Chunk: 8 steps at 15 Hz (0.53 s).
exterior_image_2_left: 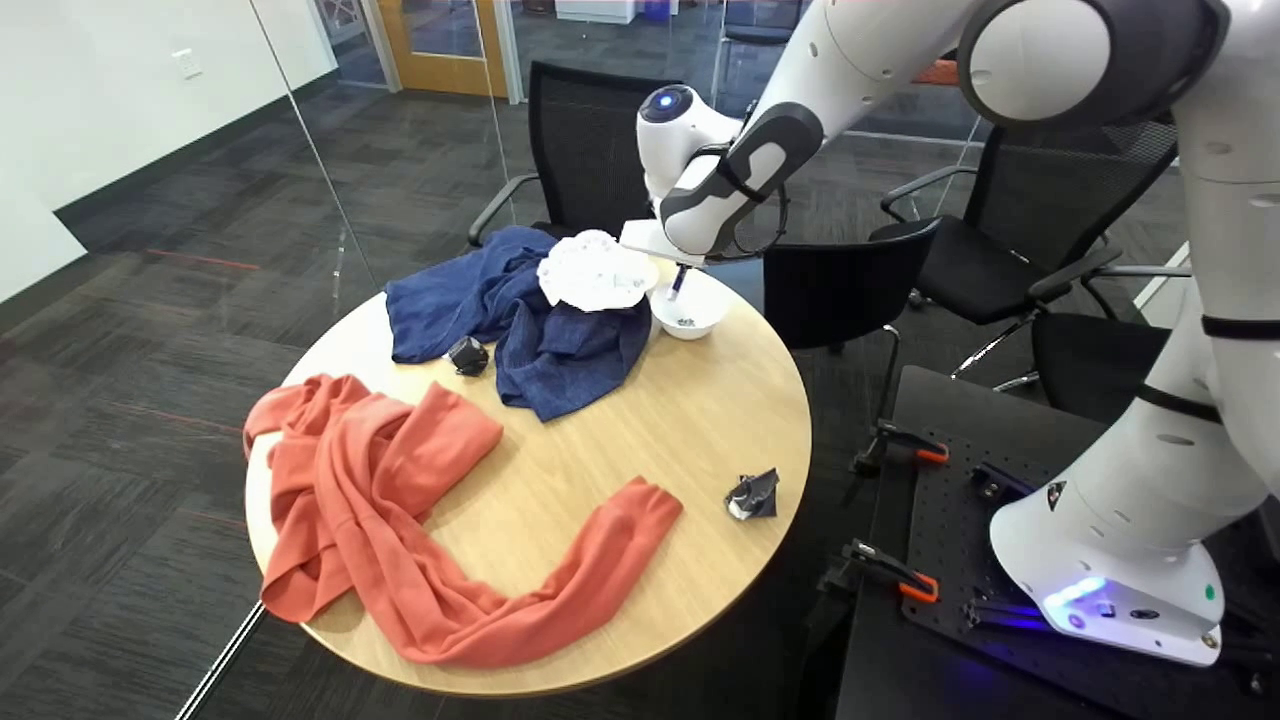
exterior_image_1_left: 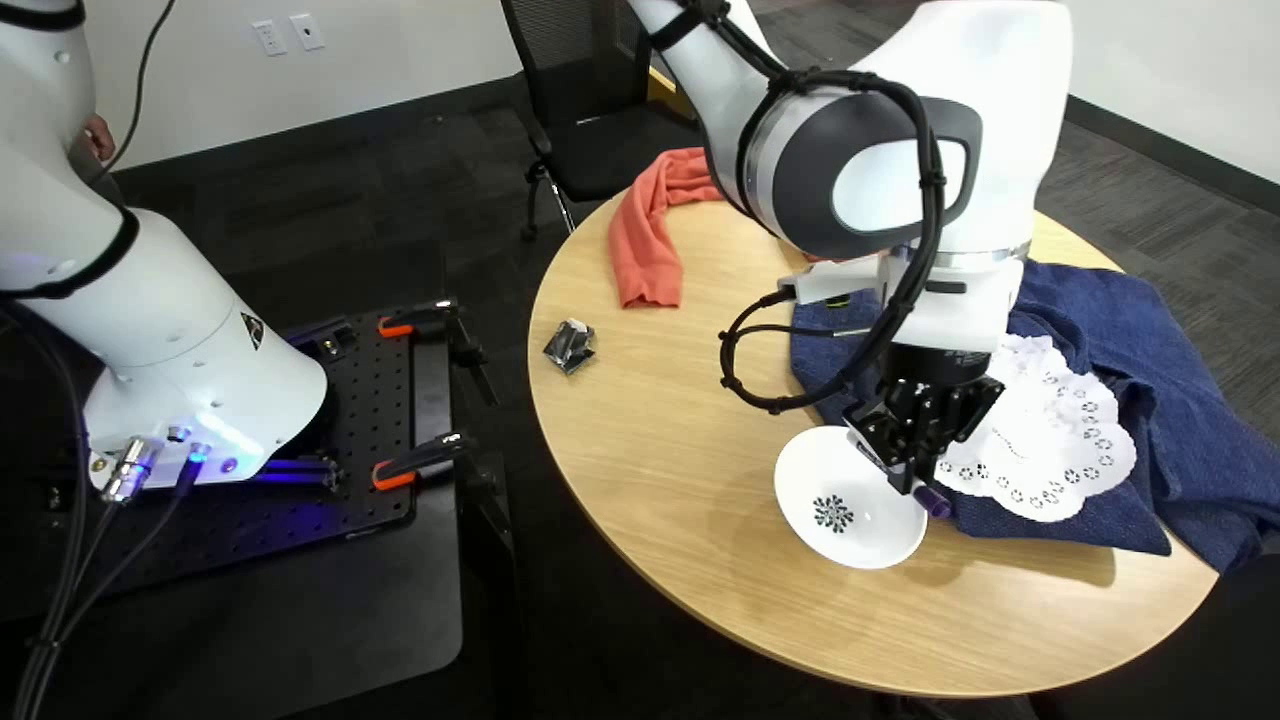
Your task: Pick up the marker and put it in the bowl
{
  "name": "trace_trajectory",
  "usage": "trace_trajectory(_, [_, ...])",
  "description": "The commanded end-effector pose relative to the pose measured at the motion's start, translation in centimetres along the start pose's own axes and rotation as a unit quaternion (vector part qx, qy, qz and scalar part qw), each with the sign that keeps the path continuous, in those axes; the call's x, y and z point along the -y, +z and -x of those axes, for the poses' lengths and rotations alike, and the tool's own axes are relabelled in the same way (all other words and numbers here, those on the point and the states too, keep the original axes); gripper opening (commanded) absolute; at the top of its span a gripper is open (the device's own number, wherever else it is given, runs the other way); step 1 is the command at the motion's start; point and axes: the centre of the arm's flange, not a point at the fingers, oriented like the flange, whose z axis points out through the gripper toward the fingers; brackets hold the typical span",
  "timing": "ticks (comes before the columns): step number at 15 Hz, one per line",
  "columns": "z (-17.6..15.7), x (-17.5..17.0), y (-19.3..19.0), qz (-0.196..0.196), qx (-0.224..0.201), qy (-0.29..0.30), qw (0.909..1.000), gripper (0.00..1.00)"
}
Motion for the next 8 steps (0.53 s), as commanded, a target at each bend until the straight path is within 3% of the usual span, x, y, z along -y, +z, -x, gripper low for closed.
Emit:
trace_trajectory(1, [-0.4,1.3,1.5,0.027,-0.001,0.020,0.9994,0.05])
trace_trajectory(4, [-0.1,1.2,2.5,0.040,0.001,0.018,0.9990,0.05])
trace_trajectory(5, [0.0,1.2,2.6,0.043,0.000,0.018,0.9989,0.44])
trace_trajectory(6, [0.1,1.1,2.6,0.043,0.001,0.020,0.9989,0.45])
trace_trajectory(8, [0.1,0.9,2.4,0.041,0.003,0.023,0.9989,0.59])
